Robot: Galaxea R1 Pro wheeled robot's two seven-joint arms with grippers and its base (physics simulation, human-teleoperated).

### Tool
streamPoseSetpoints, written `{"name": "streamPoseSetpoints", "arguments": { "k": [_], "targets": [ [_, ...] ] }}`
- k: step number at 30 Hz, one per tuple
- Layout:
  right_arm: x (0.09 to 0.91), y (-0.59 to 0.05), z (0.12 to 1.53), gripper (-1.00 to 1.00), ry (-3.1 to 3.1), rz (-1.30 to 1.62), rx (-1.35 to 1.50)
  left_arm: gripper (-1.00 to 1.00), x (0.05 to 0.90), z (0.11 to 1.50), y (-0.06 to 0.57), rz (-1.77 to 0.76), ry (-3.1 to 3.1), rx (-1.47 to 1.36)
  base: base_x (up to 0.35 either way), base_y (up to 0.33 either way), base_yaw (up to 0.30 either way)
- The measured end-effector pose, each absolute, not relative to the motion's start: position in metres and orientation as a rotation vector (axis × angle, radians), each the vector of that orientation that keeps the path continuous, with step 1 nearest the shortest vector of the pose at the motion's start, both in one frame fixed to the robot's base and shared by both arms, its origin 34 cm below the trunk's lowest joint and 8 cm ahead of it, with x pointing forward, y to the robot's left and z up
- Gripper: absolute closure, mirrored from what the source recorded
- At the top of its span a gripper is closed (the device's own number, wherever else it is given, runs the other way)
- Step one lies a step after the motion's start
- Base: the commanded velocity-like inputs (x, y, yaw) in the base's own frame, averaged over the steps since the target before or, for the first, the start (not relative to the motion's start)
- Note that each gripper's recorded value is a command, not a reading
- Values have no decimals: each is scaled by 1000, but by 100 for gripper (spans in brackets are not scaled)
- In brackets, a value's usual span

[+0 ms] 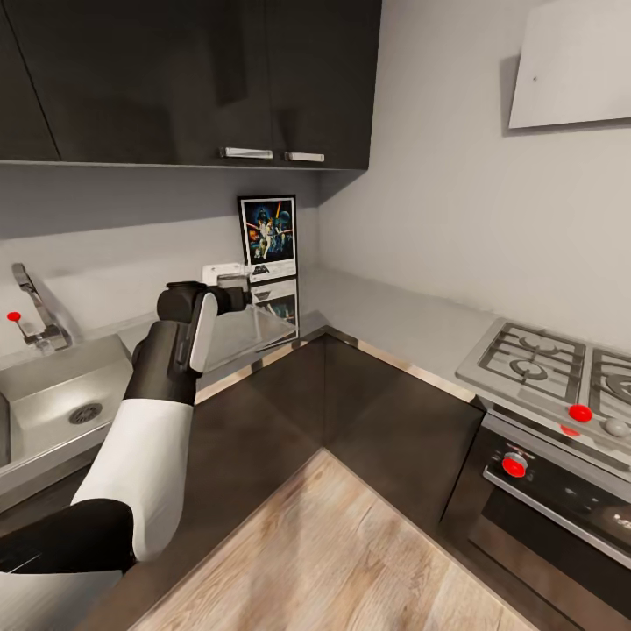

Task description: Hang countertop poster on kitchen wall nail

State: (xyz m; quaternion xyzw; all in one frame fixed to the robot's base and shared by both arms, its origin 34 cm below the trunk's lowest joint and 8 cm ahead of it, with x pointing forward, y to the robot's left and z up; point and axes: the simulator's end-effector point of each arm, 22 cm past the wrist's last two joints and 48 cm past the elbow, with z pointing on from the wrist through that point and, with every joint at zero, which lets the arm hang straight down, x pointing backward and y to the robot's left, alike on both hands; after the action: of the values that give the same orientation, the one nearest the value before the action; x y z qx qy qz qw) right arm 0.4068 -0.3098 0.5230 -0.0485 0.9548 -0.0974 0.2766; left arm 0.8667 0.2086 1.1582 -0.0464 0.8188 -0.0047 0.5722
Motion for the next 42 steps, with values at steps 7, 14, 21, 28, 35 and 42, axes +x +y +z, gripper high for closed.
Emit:
{"name": "streamPoseSetpoints", "arguments": {
  "k": [7,14,21,28,35,42],
  "targets": [
    [407,-300,522,-100,2566,-244,-126,-100,868,1157,215,-28,1921,-119,283,0,0],
    [406,-299,522,-100,2566,-243,-125,-100,868,1156,209,-60,1925,-98,337,0,0],
    [405,-299,522,-100,2570,-243,-124,-100,869,1151,209,-74,1937,-99,339,0,0],
    [405,-299,521,-100,2570,-242,-126,-100,870,1141,192,-144,1961,-49,339,0,0],
    [404,-299,521,-100,2571,-242,-127,-100,872,1136,202,-145,1969,-41,336,0,0],
    [372,-280,506,-100,2649,-209,-127,-100,882,1153,233,-184,1959,9,82,0,0]
  ]
}}
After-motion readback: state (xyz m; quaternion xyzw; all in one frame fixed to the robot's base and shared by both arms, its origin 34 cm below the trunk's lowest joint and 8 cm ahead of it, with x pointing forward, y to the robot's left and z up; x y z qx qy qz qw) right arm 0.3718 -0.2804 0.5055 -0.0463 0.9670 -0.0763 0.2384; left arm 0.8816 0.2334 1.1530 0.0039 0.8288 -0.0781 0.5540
